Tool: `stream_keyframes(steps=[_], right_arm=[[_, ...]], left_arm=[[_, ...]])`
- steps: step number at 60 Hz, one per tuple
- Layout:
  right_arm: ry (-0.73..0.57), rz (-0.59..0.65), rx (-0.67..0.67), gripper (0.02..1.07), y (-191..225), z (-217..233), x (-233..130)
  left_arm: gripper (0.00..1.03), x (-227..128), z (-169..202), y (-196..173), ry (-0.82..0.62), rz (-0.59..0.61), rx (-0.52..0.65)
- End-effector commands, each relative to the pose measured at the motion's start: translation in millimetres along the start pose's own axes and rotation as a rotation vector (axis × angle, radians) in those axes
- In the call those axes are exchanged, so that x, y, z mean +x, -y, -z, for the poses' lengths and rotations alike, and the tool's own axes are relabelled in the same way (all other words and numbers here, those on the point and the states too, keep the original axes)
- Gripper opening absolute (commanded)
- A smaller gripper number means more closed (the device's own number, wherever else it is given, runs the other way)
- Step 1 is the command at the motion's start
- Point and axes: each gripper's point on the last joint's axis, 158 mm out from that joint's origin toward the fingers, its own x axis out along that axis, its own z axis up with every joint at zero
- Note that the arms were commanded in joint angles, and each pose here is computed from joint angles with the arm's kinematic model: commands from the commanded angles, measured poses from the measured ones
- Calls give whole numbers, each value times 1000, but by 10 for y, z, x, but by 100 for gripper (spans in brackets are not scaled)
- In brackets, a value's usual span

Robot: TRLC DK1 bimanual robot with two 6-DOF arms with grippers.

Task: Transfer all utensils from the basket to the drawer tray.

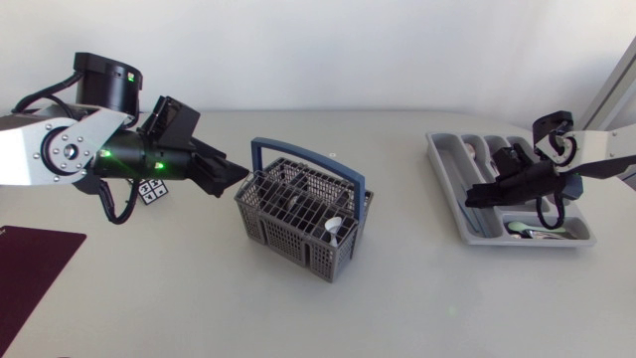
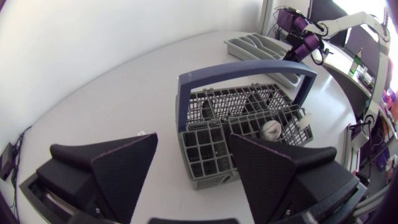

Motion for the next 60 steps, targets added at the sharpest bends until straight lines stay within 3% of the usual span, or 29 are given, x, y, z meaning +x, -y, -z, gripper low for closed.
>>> stream_keyframes(steps=[1, 15, 27, 43, 60], right_arm=[[53, 12, -36, 76, -154, -76, -242], [132, -116, -237, 76, -1155, -94, -638], [92, -255, -354, 76, -1891, 62, -705], [28, -361, -434, 76, -2428, 228, -637], [10, -380, -426, 76, -2592, 18, -452]], left_arm=[[80, 99, 155, 51, -35, 17, 18], [80, 299, 327, 108, -99, 26, 38], [80, 477, 437, 126, -155, 11, 55], [80, 541, 599, 177, -199, 14, 67], [80, 439, 774, 314, -234, 38, 79]])
